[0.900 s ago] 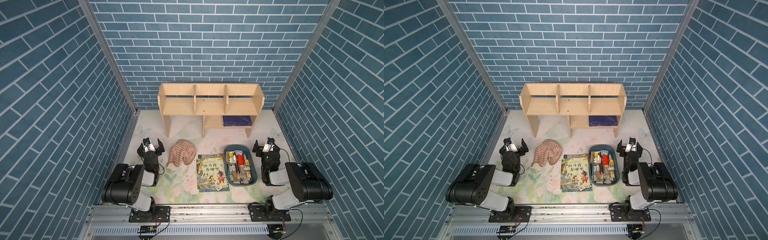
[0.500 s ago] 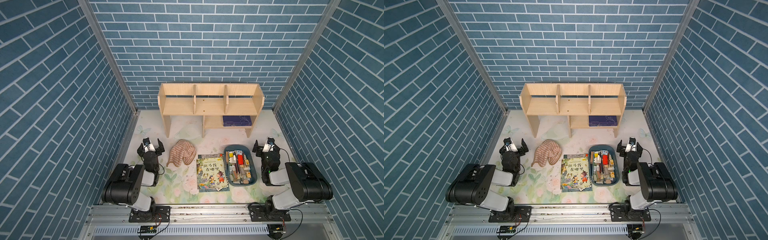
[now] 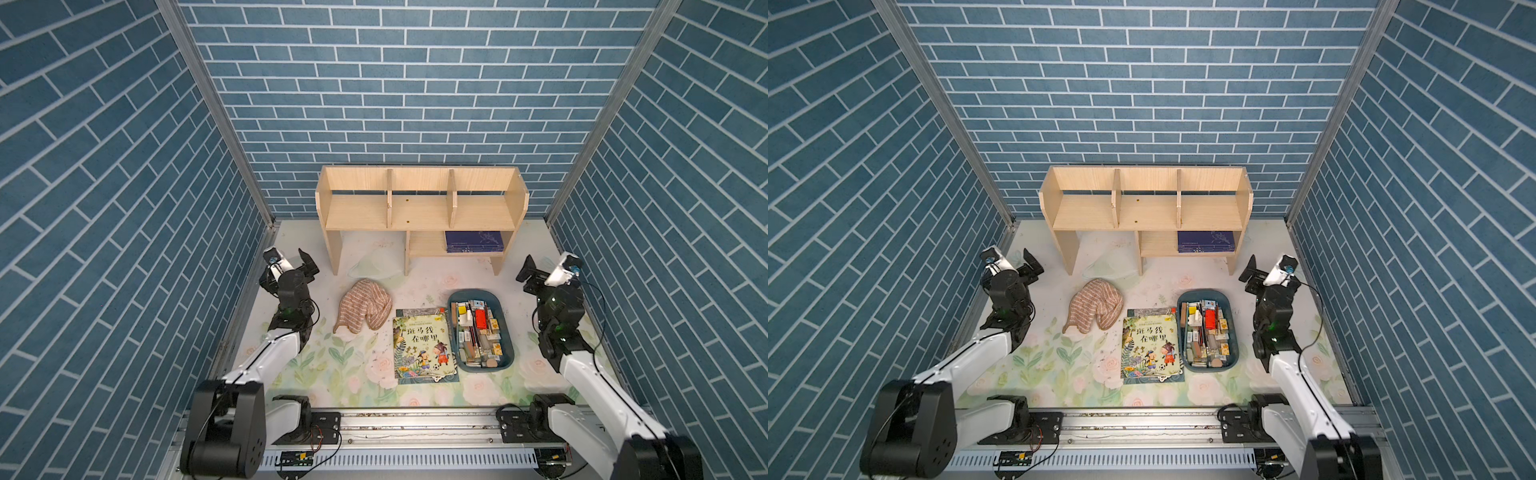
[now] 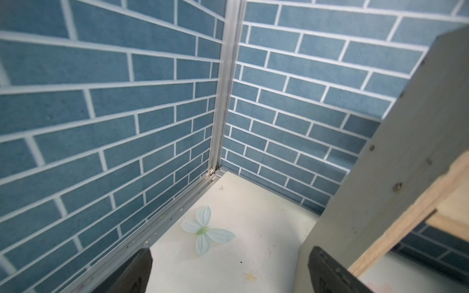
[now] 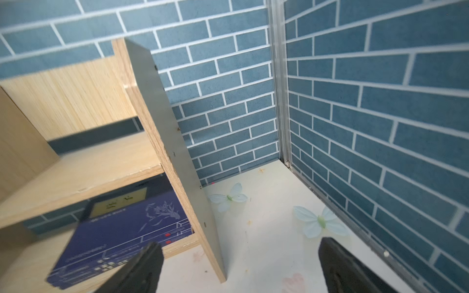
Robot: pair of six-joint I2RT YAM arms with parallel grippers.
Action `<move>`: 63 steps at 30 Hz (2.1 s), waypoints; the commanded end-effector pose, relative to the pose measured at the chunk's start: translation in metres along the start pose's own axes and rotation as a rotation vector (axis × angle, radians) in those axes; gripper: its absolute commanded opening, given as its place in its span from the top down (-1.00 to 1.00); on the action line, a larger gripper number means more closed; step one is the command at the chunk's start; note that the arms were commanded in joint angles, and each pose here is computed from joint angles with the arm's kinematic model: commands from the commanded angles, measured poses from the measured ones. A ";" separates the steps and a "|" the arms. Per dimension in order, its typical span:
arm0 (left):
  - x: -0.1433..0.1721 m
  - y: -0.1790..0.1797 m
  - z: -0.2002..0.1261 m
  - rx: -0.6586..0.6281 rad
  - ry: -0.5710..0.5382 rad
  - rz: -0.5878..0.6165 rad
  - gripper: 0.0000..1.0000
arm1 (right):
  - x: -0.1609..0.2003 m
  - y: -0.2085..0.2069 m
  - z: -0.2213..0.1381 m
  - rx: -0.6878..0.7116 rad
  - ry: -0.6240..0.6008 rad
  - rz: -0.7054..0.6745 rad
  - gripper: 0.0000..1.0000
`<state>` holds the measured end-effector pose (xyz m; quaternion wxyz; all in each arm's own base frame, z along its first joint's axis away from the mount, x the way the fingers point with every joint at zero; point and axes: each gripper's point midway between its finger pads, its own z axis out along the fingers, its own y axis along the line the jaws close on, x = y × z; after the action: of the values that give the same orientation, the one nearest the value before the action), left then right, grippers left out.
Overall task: Wipe the bookshelf clean with a cloth
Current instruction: Pick up the cleaning item at the center of the board, then hold the shelf at the center of the board.
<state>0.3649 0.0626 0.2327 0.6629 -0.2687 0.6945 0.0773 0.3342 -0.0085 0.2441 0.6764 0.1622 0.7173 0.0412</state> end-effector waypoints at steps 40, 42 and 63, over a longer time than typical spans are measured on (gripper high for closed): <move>-0.057 -0.081 -0.013 0.244 0.209 -0.135 -0.96 | 0.325 0.387 -0.092 -0.520 0.895 -0.391 1.00; -0.071 -0.101 -0.007 0.314 0.186 -0.134 -0.97 | 0.297 0.390 -0.094 -0.557 0.839 -0.367 1.00; -0.068 -0.181 0.058 0.475 0.132 -0.053 -0.48 | 0.060 0.325 0.013 -0.355 0.455 -0.137 1.00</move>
<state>0.5036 -0.0398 0.3288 0.6447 -0.1429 0.7416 -0.1182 0.3953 0.2974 0.2757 0.5162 0.0104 0.8421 0.1556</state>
